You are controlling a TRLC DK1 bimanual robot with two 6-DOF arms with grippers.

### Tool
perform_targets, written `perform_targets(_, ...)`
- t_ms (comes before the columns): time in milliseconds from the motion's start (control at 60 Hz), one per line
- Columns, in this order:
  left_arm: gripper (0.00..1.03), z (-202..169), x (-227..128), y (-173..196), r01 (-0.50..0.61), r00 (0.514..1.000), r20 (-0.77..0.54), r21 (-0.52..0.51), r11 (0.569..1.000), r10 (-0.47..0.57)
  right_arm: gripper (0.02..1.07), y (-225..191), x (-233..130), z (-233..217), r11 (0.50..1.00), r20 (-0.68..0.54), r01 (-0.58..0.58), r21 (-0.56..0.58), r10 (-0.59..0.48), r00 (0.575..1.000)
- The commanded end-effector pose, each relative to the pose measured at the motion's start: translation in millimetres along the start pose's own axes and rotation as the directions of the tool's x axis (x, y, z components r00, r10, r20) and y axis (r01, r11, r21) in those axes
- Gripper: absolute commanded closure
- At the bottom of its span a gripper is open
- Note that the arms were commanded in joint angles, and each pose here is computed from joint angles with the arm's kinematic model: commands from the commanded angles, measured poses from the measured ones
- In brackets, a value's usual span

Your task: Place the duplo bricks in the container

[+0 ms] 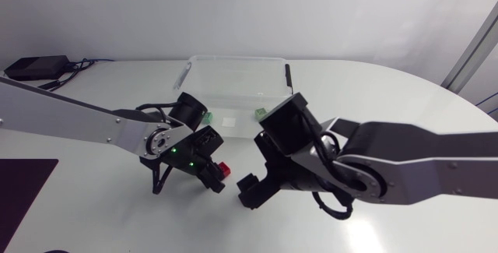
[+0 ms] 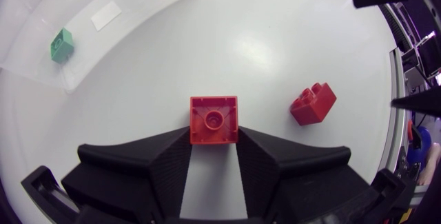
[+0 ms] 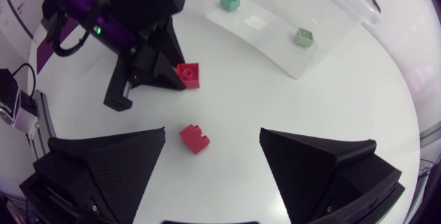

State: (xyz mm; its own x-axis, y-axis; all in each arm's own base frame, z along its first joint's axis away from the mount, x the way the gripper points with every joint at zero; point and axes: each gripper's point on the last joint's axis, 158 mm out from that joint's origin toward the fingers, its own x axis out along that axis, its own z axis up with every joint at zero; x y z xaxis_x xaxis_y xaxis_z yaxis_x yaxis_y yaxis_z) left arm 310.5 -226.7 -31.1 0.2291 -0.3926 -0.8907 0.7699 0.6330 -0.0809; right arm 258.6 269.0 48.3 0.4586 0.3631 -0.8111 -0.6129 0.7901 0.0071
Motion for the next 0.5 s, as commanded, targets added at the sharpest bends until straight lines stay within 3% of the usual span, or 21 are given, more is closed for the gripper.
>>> perform_targets(0, 0.77, 7.4, -18.1, 0.7, -0.012, 0.999, 0.051, 0.025, 1.0, 0.011, 0.08, -1.8, 19.0, -25.1, 0.998, -0.06, -0.004, -0.069, 0.0, 0.998)
perform_targets(250, 0.77, 37.7, -90.8, 11.0, -0.085, 0.976, 0.201, 0.012, 0.996, 0.081, 0.08, -0.7, 52.7, -39.9, 0.991, -0.107, -0.028, -0.132, 0.013, 0.994)
perform_targets(483, 0.77, 70.6, -170.3, 31.4, -0.185, 0.913, 0.365, -0.026, 0.982, 0.181, 0.15, 6.6, 59.6, -39.2, 0.987, -0.131, -0.074, -0.145, 0.055, 0.99)
